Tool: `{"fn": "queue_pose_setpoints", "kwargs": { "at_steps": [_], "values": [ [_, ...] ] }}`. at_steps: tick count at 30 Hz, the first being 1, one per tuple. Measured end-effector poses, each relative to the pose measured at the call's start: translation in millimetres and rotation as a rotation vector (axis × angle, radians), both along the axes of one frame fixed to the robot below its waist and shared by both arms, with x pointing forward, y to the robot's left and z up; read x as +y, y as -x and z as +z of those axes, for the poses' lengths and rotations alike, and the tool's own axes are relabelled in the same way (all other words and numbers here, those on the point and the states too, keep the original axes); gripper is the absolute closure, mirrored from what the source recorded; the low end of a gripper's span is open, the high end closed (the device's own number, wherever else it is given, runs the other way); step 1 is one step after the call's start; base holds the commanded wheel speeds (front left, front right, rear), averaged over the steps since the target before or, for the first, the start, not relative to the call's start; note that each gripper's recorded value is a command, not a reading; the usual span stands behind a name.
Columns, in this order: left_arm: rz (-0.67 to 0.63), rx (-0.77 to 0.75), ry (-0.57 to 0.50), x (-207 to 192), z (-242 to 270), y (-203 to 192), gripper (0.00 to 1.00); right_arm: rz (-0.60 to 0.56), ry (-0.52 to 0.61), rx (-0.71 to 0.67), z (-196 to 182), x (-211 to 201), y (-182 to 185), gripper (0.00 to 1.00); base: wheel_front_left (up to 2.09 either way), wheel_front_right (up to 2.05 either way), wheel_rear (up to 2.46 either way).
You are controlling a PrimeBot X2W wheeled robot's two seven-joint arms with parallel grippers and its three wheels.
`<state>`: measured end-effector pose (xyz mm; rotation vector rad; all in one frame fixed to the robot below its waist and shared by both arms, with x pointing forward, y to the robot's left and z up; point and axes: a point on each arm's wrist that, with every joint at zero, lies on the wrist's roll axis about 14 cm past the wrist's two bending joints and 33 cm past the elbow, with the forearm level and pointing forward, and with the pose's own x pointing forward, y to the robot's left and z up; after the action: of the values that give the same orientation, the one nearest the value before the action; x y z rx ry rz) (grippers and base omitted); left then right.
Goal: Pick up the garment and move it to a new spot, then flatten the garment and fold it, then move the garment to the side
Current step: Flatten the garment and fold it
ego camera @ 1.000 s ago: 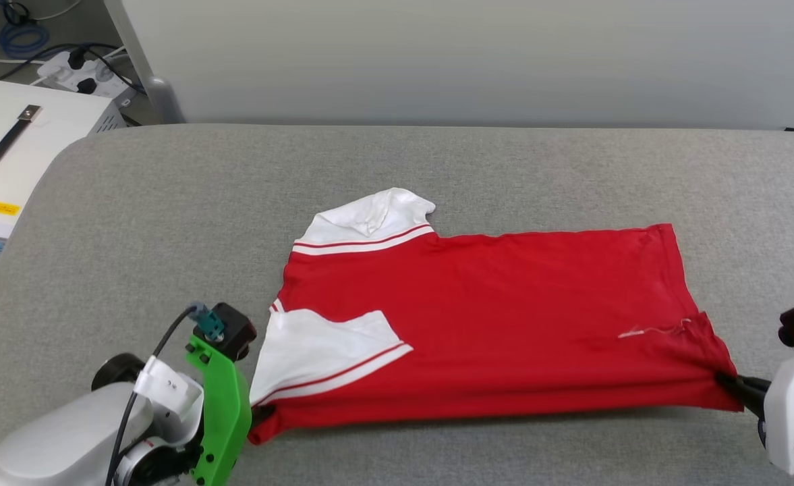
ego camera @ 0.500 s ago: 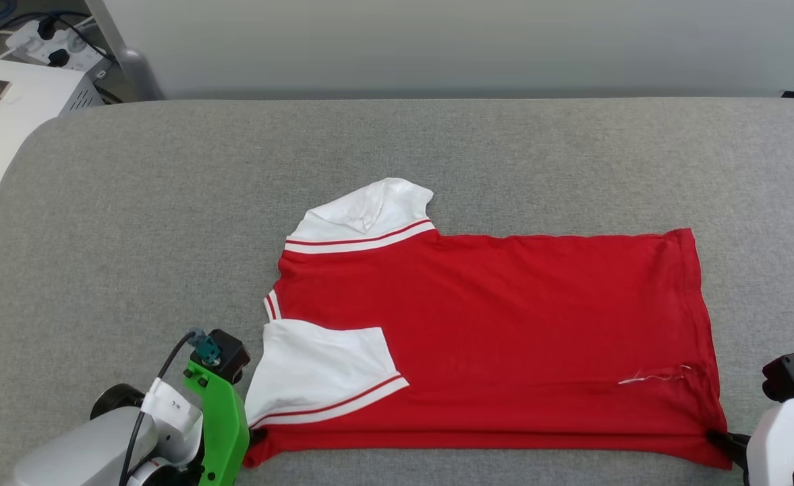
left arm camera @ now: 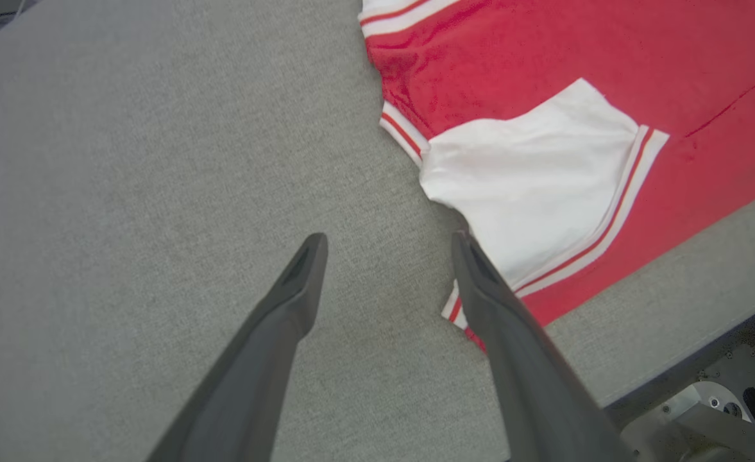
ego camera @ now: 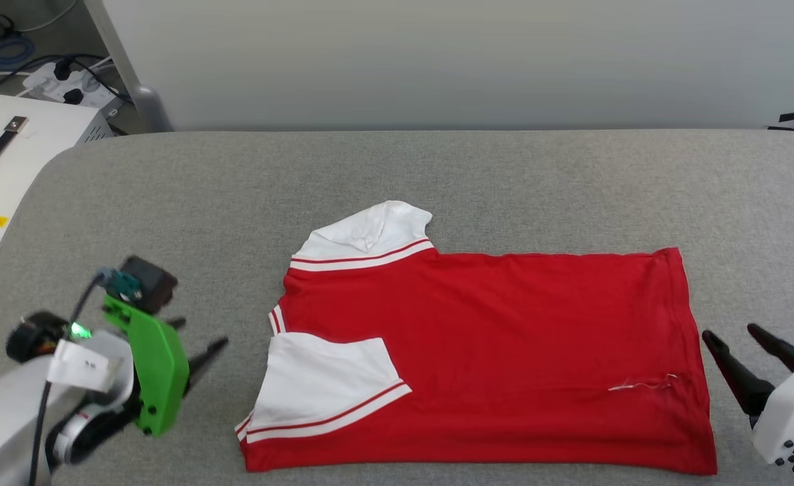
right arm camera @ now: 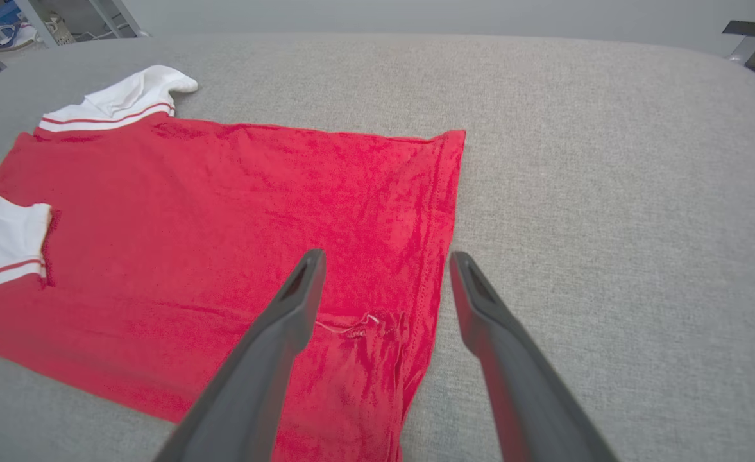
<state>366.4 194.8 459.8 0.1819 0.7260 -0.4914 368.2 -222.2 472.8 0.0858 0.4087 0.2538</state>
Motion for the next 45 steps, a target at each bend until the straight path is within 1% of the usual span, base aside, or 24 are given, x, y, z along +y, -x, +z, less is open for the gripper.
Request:
{"fn": "queue_pose_setpoints", "kwargs": {
  "at_steps": [3, 5, 8, 11, 14, 17, 19, 23, 30, 36, 39, 42, 43, 44, 45],
  "values": [
    [0.04, -0.197, 0.004, 3, 46, -42, 0.0, -0.039, -0.018, -0.118, 22, 0, -11, 0.0, 0.0, 0.0, 0.0],
    [0.058, -0.275, 0.036, -1, 66, -62, 0.0, -0.048, -0.026, -0.17, 32, 4, -16, 0.0, 0.0, 0.0, 0.0],
    [0.058, -0.34, 0.063, -10, 82, -86, 0.0, -0.052, -0.032, -0.247, 49, 11, -23, 0.0, 0.0, 0.0, 0.0],
    [0.044, -0.4, 0.113, -25, 100, -113, 0.0, -0.046, -0.034, -0.306, 63, 18, -30, 0.0, 0.0, 0.0, 0.0],
    [0.007, -0.398, 0.139, -41, 107, -136, 0.0, -0.039, -0.033, -0.339, 72, 23, -36, 0.0, 0.0, 0.0, 0.0],
    [-0.033, -0.319, 0.123, -56, 95, -155, 0.0, -0.037, -0.024, -0.349, 73, 24, -42, 0.0, 0.0, 0.0, 0.0],
    [-0.06, -0.224, 0.088, -65, 78, -165, 0.0, -0.04, -0.018, -0.343, 70, 24, -46, 0.0, 0.0, 0.0, 0.0],
    [-0.097, -0.08, 0.059, -83, 53, -182, 0.0, -0.046, -0.016, -0.314, 59, 23, -55, 0.0, 0.0, 0.0, 0.0],
    [-0.138, 0.214, -0.054, -96, -18, -185, 0.0, -0.056, 0.001, -0.265, 37, 17, -73, 0.0, 0.0, 0.0, 0.0],
    [-0.154, 0.342, -0.108, -100, -68, -183, 0.0, -0.048, 0.007, -0.224, 17, 17, -86, 0.0, 0.0, 0.0, 0.0],
    [-0.167, 0.378, -0.135, -101, -88, -180, 0.0, -0.049, 0.013, -0.205, 7, 16, -89, 0.0, 0.0, 0.0, 0.0],
    [-0.18, 0.387, -0.151, -102, -96, -181, 0.0, -0.054, 0.018, -0.185, 0, 12, -90, 0.0, 0.0, 0.0, 0.0],
    [-0.185, 0.386, -0.155, -102, -97, -181, 0.7, -0.056, 0.022, -0.179, -2, 10, -90, 0.0, 0.0, 0.0, 0.0],
    [-0.192, 0.385, -0.159, -102, -97, -180, 1.0, -0.059, 0.023, -0.18, -2, 9, -90, 0.0, 0.0, 0.0, 0.0],
    [-0.205, 0.378, -0.165, -104, -96, -179, 1.0, -0.062, 0.026, -0.184, -1, 7, -90, 0.0, 0.0, 0.0, 0.0]
  ]
}}
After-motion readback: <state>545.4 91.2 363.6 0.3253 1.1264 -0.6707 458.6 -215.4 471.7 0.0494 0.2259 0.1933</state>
